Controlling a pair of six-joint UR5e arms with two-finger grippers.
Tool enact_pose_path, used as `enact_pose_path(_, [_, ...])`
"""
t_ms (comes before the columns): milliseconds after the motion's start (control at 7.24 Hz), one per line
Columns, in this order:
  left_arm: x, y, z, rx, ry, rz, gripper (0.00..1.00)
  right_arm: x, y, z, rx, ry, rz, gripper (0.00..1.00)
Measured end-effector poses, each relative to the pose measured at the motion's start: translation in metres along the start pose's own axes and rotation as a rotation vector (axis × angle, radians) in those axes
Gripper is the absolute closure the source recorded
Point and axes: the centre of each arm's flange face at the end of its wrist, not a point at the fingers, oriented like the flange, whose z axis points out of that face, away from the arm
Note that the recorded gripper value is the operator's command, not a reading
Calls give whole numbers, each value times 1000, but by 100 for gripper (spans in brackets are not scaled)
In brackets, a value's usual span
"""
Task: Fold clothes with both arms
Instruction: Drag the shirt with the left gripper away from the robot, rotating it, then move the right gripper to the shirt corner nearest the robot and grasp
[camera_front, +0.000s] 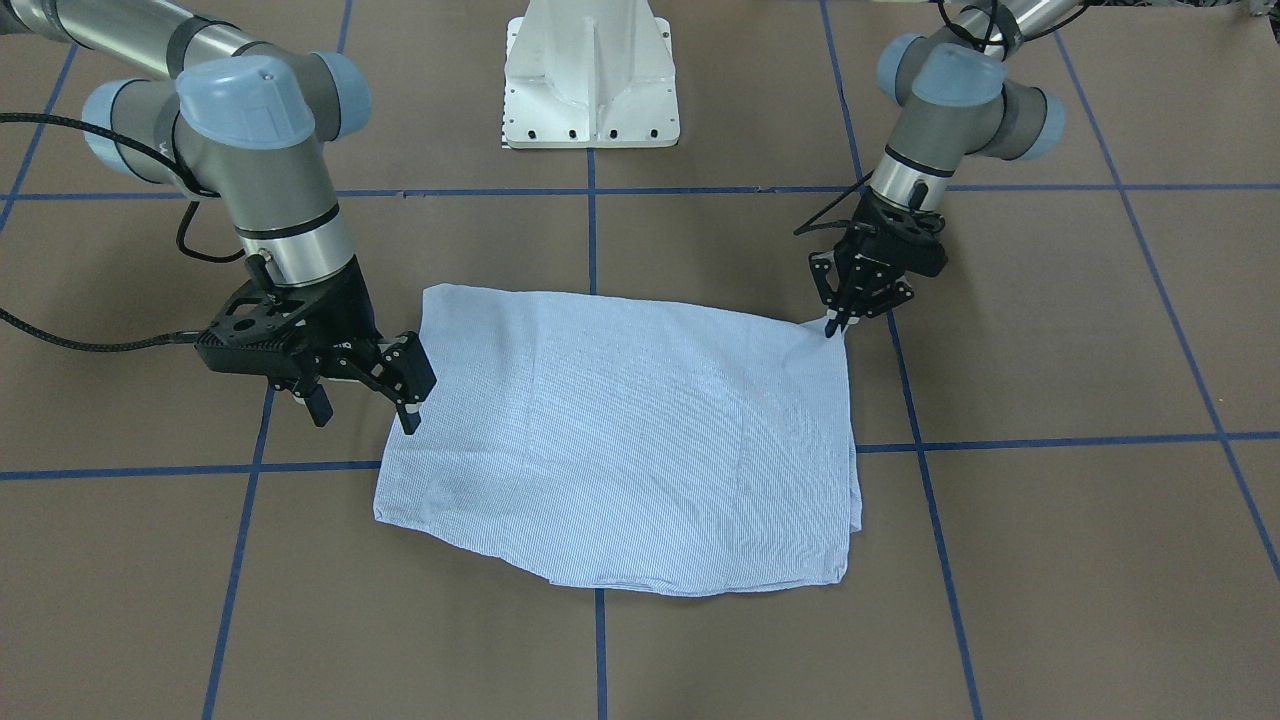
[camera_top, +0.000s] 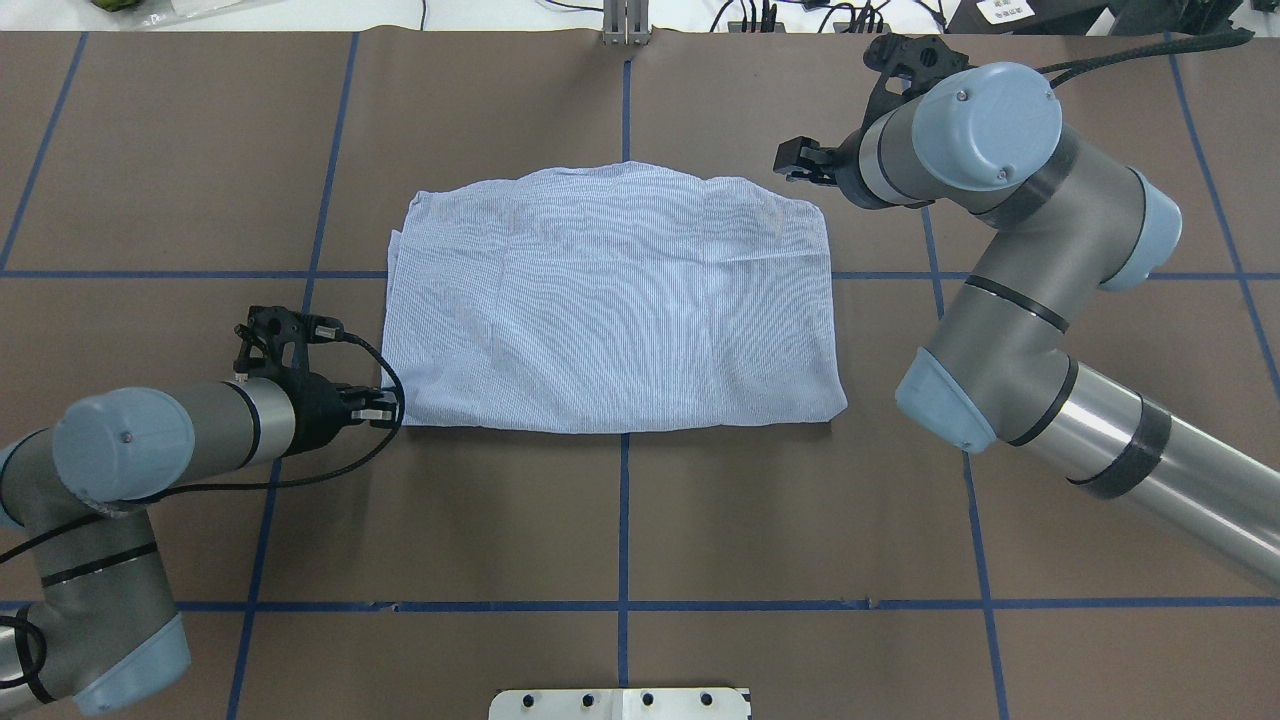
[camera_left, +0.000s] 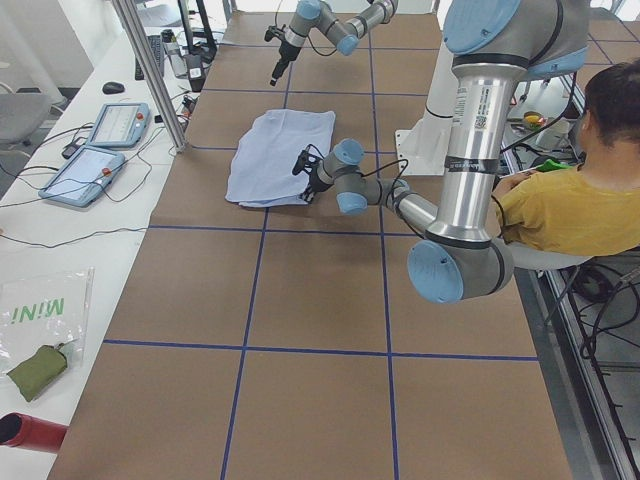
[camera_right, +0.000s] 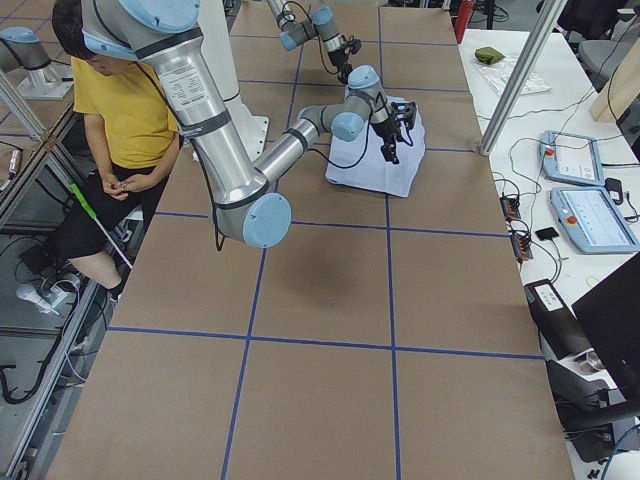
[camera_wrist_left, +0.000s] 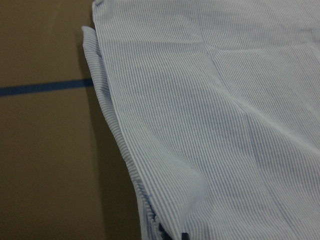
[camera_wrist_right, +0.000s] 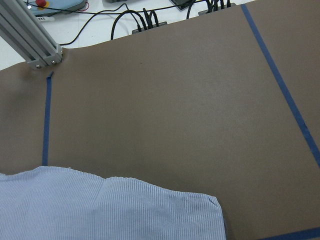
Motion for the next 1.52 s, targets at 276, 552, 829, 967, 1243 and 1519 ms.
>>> enact_pose_path(276, [-42,-61,35,55,-103,51,100,-11,12,-6,-8,-22,10,0])
enact_pose_path(552, [-95,-149,91,76,-249,134,100,-24,27,-12,-9,-42,15,0])
enact_pose_path(829, [-115,-229,128,58,-336,208,44,-34,40,-20,-15,-64,31,0])
enact_pose_path(967, [-121,-250,132,38,-340,250,0,-37,43,-21,-18,-69,36,0])
enact_pose_path(1243, [-122,-265,111,4,-226,281,0,-47,50,-21,-24,-71,54,0])
enact_pose_path(1519, [-131,-242,79,-8,-135,274,0,-84,65,-23,-44,-22,162,1])
